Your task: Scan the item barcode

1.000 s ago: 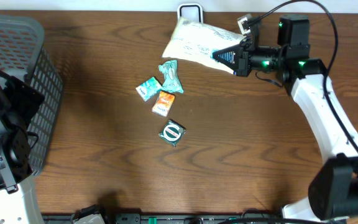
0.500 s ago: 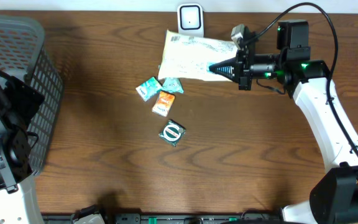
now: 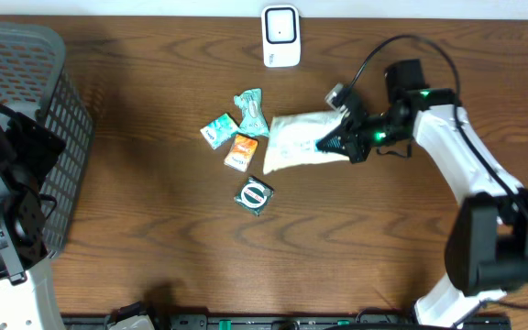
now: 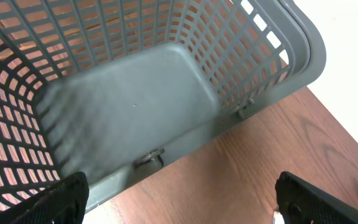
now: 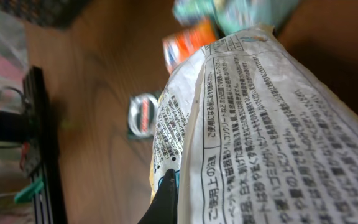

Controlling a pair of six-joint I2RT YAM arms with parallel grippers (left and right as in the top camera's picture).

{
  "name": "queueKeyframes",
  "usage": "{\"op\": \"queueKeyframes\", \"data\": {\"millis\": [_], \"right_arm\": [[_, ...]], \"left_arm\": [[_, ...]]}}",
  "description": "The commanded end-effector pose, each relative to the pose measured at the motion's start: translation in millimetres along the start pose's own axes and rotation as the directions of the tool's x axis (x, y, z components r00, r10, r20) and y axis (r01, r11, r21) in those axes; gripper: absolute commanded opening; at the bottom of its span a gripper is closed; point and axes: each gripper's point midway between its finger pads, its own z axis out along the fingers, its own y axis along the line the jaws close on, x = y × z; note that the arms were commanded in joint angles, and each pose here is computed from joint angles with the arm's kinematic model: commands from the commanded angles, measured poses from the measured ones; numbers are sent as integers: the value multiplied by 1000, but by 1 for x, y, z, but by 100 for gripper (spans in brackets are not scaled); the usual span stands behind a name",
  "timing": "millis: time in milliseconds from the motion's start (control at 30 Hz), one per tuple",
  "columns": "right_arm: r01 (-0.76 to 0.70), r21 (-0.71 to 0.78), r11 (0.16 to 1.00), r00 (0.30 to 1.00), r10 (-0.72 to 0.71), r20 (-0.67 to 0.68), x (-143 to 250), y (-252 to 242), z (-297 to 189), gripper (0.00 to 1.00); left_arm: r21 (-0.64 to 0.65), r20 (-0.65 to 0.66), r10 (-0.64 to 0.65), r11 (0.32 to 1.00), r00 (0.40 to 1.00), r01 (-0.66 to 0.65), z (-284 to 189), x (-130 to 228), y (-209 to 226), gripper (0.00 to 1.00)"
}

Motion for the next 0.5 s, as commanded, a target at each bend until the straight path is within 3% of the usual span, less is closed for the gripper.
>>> {"op": "queueKeyframes", "data": {"millis": [0,33,133,167,200,400,467], "right_arm": [[55,-10,998,998,-55,-19,9,-13,11,1],[50,5,999,998,-50,-28,11,-19,12,1],[-77,77,994,995,82,-60,20,-38,14,42],[-173,114,978,982,179,-51,22,-46,11,92],[-219,125,968,974,225,-37,21,-49,10,99],[-339,161,927,941,335,53,4,-64,8,99],[-420,263,869,907,411,90,6,-86,5,99]], "left_arm": [[-9,2,-10,1000,1000,10,0,-1,2,95],[-9,2,-10,1000,1000,10,0,-1,2,95],[-9,2,-10,1000,1000,10,0,-1,2,95],[-9,2,-10,1000,1000,10,0,-1,2,95],[-9,2,-10,1000,1000,10,0,-1,2,95],[-9,2,-10,1000,1000,10,0,-1,2,95],[-9,2,-10,1000,1000,10,0,-1,2,95]]}}
